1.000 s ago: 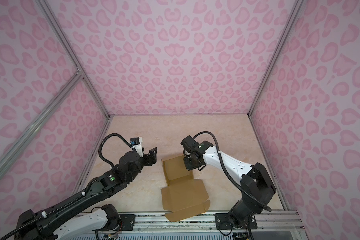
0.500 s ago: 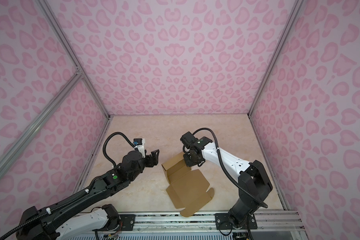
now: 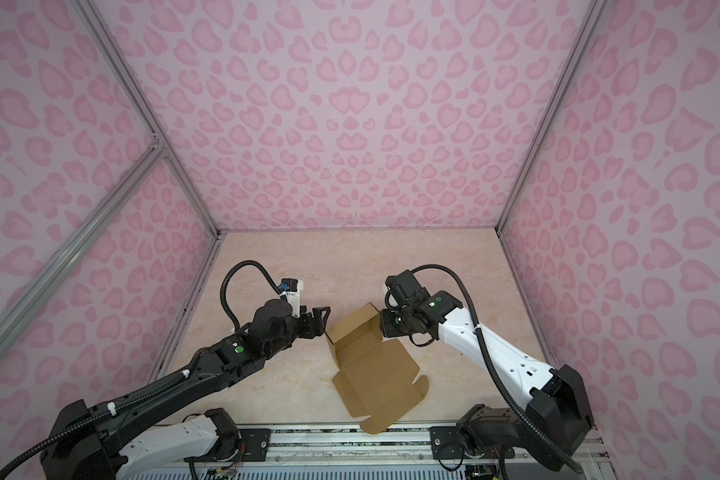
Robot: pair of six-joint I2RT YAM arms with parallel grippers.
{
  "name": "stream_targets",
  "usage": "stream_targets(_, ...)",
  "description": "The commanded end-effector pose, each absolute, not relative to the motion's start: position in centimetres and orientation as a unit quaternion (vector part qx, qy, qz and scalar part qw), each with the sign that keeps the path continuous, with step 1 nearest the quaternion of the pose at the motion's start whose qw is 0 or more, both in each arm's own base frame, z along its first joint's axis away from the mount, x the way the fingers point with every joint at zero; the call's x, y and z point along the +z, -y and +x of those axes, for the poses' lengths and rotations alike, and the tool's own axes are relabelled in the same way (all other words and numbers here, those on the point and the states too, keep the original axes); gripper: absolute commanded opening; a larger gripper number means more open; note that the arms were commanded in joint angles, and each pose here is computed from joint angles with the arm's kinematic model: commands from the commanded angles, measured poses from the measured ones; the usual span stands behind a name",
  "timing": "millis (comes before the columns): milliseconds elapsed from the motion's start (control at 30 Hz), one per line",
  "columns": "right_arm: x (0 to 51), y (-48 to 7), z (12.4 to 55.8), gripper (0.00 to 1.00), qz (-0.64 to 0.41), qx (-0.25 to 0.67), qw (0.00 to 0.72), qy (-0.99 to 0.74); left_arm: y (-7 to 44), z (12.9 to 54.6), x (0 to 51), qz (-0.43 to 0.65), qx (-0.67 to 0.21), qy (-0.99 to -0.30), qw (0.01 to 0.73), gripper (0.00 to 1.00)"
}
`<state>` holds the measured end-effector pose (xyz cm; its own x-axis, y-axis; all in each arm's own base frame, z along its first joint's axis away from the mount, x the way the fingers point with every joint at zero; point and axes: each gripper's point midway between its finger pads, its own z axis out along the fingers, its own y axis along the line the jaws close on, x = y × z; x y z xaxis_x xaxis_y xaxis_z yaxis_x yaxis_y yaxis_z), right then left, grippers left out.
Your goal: Fold the paper box
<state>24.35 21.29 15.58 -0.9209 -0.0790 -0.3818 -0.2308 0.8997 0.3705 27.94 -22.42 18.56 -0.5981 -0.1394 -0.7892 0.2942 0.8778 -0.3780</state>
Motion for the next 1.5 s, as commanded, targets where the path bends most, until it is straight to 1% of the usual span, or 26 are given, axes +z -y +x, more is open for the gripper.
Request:
stream_targets(0,18.0,-24.4,24.8,0.34,-0.037,0.327,0.209,-0.921,24.2,27.6,19.9,0.059,-0.294,-0.846,0.441,0.8)
stream_targets(133,19.9,-27.0,25.2,0.36,-0.006,0.421,0.236,-0.876,24.2,27.4,19.1,0.06,-0.294,-0.85,0.433,0.8)
stream_targets(300,20.0,-27.9,26.2,0.37,0.036,0.464,0.253,-0.848,24.2,27.0,18.2,0.052,-0.304,-0.853,0.421,0.8)
stream_targets(467,19.9,-28.4,27.1,0.36,0.066,0.487,0.262,-0.831,24.0,26.9,17.7,0.046,-0.304,-0.855,0.417,0.8)
stream_targets(700,19.6,-29.4,27.8,0.29,0.053,0.447,0.267,-0.852,23.2,27.0,18.0,0.035,-0.291,-0.854,0.429,0.8)
stream_targets(800,18.8,-30.0,28.3,0.28,0.043,0.414,0.26,-0.871,22.2,27.1,18.0,0.026,-0.278,-0.856,0.435,0.8)
stream_targets(967,17.4,-31.2,28.9,0.28,0.032,0.391,0.235,-0.889,20.0,27.0,18.0,0.0,-0.269,-0.854,0.445,0.8)
stream_targets(1033,18.0,-30.5,28.9,0.28,0.032,0.38,0.25,-0.89,19.5,26.7,18.2,-0.005,-0.275,-0.851,0.449,0.8)
stream_targets(1133,19.4,-28.8,28.5,0.31,0.04,0.367,0.279,-0.886,19.7,26.4,18.4,0.001,-0.284,-0.848,0.447,0.8)
stream_targets(1267,20.3,-27.7,26.9,0.33,0.047,0.364,0.298,-0.881,20.2,26.5,17.8,0.015,-0.284,-0.853,0.437,0.8)
stream_targets(1367,19.4,-27.3,25.7,0.33,0.058,0.352,0.303,-0.884,20.4,26.6,17.7,0.017,-0.285,-0.854,0.435,0.8)
stream_targets(1467,17.8,-27.3,25.2,0.33,0.076,0.359,0.296,-0.882,20.9,26.5,17.8,0.024,-0.294,-0.852,0.434,0.8)
